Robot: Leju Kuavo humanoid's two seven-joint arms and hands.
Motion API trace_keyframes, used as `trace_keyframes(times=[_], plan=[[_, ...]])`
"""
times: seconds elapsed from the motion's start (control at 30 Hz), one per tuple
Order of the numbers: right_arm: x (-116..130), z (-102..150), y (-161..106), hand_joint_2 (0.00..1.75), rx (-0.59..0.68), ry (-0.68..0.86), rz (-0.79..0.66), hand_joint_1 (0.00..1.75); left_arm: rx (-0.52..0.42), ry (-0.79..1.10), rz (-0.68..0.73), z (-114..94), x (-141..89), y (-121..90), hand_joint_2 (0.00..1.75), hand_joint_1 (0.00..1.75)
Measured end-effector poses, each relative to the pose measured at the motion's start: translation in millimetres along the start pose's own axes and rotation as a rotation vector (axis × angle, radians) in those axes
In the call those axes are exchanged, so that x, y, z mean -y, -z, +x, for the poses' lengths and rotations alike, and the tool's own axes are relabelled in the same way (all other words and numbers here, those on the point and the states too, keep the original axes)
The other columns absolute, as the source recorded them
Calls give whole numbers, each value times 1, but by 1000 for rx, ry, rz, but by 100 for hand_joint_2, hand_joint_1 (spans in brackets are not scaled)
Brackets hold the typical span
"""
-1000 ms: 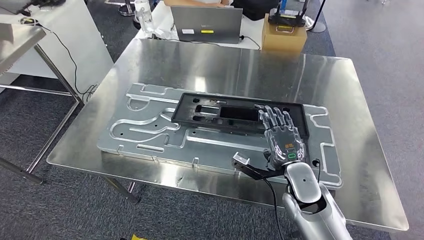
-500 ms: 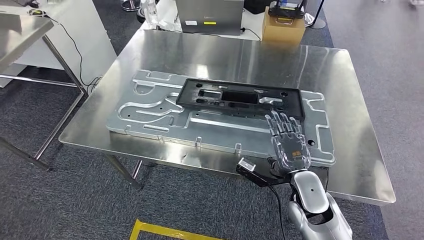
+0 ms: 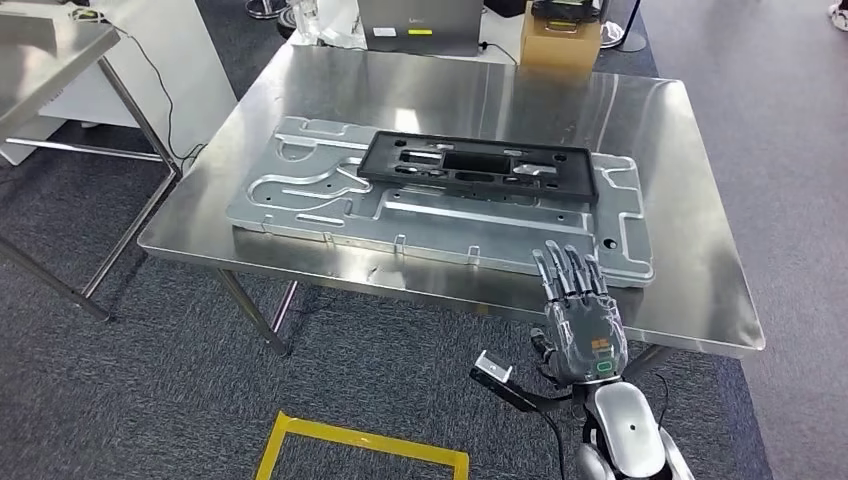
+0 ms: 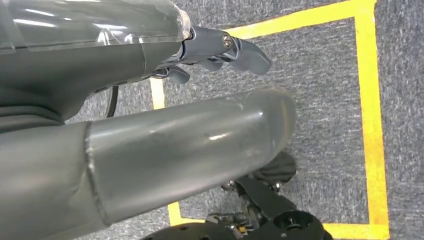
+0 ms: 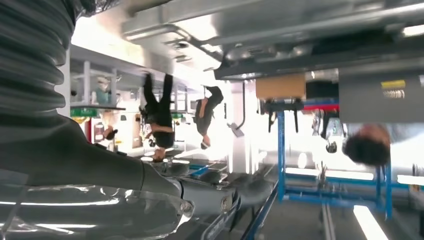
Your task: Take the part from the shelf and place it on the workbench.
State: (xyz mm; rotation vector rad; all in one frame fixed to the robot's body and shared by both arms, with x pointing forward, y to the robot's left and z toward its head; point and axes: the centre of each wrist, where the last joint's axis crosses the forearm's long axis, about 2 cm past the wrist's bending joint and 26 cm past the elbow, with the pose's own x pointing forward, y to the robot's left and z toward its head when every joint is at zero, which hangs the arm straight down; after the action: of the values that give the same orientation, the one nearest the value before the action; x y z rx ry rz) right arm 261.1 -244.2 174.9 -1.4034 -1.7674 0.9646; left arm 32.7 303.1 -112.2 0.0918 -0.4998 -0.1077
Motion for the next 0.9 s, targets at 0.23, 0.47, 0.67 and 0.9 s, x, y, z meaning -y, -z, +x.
trace_keyframes(times=[0.23,0.47,0.67,0.9], plan=[[8,15,-40,175,3,56,-27,0,-7,-22,9,-4,2,-2,0,0],[13,19,-48,175,-2,85,-33,0,1,-28,12,1,1,0,0,0],[12,27,-86,175,-88,338,-35,0,-93,-95,23,-6,8,-3,0,0],[-4,23,-144,44,-278,730,86,0,-119,-157,49,-10,19,-6,0,0]])
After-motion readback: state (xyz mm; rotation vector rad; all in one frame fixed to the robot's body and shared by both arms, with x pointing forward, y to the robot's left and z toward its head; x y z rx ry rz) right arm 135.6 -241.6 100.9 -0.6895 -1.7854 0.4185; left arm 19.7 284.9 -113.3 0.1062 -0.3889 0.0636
